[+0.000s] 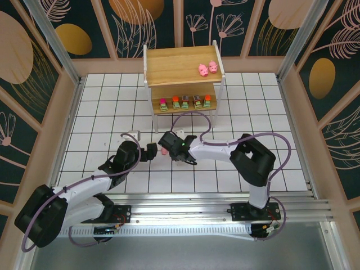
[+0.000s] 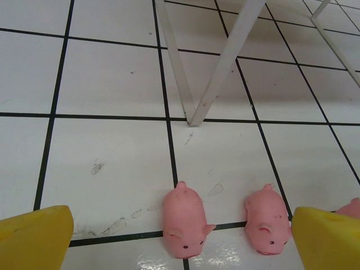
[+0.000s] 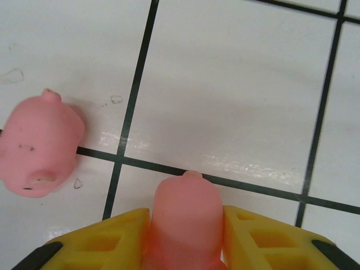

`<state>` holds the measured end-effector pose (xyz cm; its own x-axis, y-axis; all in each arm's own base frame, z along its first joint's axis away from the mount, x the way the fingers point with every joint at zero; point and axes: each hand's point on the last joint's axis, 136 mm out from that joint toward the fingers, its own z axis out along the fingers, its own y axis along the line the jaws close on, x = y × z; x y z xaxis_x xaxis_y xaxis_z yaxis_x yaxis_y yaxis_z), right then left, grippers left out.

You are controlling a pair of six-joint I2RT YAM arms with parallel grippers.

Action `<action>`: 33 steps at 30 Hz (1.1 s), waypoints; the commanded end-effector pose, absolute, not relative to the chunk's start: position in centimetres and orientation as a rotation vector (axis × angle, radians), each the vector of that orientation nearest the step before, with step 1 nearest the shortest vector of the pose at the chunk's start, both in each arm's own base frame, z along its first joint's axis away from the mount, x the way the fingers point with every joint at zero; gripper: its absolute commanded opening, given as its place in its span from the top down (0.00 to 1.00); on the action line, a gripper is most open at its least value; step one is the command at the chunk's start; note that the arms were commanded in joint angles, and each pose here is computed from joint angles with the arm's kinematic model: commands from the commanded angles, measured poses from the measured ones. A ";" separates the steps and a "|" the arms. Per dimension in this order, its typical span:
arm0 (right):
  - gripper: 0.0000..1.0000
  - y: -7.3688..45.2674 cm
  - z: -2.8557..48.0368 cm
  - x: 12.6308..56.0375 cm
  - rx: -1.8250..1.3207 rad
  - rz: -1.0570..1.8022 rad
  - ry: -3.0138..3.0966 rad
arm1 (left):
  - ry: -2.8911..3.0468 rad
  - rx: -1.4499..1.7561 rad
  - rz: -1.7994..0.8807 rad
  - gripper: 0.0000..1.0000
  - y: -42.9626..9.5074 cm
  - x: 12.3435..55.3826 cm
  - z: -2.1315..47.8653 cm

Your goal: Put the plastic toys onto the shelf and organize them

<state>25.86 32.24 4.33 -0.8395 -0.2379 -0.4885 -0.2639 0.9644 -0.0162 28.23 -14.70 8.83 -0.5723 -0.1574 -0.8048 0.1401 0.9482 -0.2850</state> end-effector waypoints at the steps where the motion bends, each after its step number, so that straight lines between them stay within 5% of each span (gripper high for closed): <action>1: 0.63 32.0 7.9 26.5 -0.349 0.057 2.538 | 2.120 0.002 -0.423 0.01 -15.1 28.6 9.3; 33: 0.63 29.6 25.8 28.6 -0.298 0.085 2.287 | 2.061 0.147 -0.534 0.02 -17.2 27.7 10.4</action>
<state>28.25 31.21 22.95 -0.6789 -0.1823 -0.7112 -0.2608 0.9654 0.0015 27.65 -16.74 9.37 -0.5636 -0.1113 -0.8185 0.2715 0.9108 -0.3109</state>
